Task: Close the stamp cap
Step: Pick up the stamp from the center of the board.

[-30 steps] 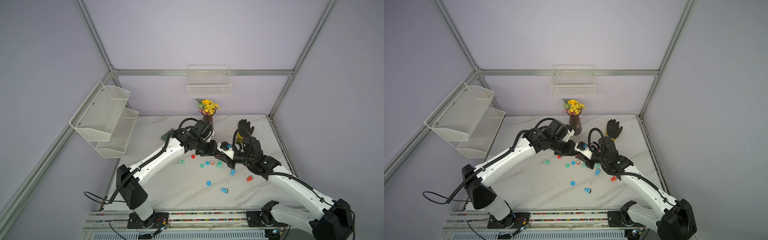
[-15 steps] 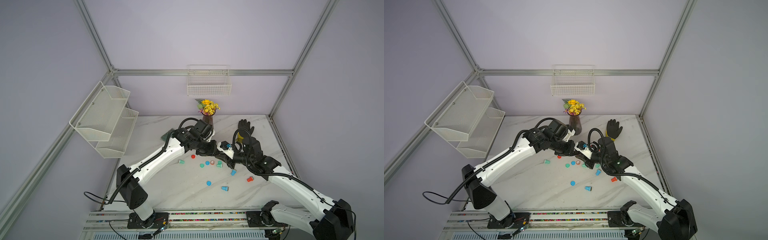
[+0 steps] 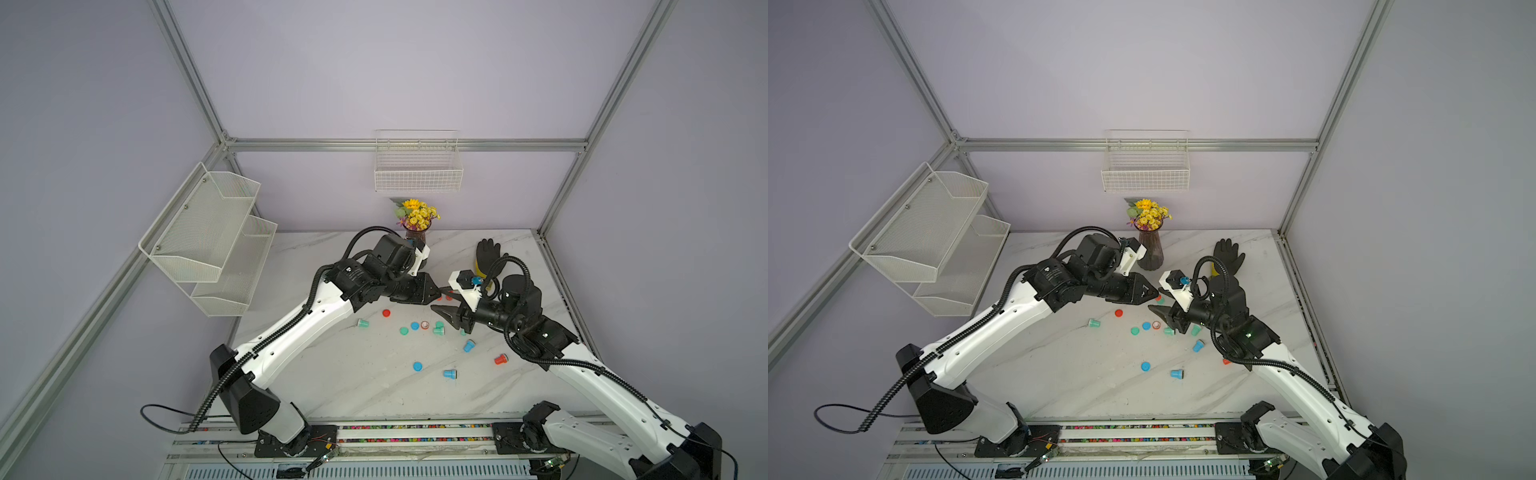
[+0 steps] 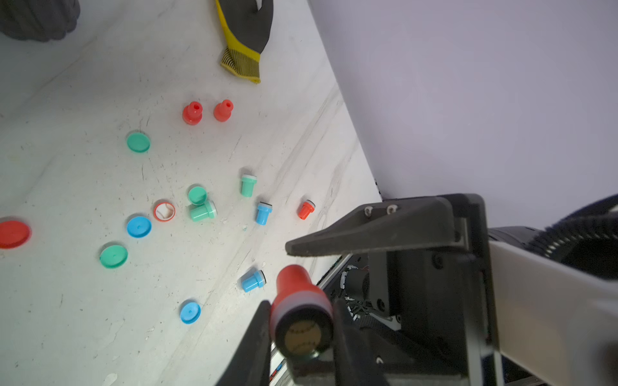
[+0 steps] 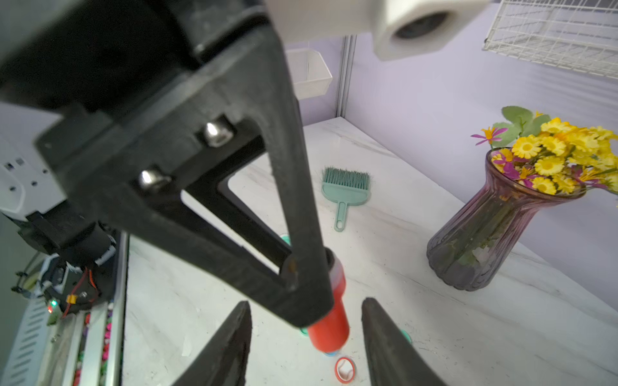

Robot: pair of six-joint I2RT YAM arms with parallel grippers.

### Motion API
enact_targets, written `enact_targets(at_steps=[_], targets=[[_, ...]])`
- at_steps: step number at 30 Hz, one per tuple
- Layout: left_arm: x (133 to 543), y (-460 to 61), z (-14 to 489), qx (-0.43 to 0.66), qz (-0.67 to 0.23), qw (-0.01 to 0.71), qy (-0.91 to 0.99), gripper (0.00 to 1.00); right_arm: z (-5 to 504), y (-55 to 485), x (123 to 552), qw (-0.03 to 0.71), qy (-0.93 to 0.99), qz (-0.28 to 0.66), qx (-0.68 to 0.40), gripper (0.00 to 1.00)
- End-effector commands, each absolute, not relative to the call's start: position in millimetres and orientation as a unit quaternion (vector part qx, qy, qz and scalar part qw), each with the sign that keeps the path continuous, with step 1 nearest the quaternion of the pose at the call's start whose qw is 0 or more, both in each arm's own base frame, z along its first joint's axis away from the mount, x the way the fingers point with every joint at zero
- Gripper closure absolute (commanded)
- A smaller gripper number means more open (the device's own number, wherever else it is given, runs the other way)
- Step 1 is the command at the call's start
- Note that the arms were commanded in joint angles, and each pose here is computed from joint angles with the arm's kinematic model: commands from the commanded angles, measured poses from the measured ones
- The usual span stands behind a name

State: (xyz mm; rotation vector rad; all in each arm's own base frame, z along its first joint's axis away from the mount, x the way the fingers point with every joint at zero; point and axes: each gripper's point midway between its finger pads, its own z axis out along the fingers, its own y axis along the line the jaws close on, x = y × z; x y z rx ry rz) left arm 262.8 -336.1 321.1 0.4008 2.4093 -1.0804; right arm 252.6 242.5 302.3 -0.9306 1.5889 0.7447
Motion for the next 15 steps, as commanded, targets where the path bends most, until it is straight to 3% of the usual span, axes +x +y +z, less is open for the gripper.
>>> enact_targets(at_steps=[1, 10, 15], targets=[[261, -326, 390, 0.191, -0.455, 0.331, 0.804, 0.87, 354, 244, 242, 0.566, 0.646, 0.388, -0.335, 0.43], [240, -304, 453, 0.257, -0.498, 0.456, 0.691, 0.96, 438, 246, 214, 0.52, 0.579, 0.588, -0.222, 0.44], [235, -307, 475, 0.22, -0.576, 0.411, 0.671, 0.99, 476, 222, 186, 0.622, 0.476, 0.572, -0.244, 0.47]])
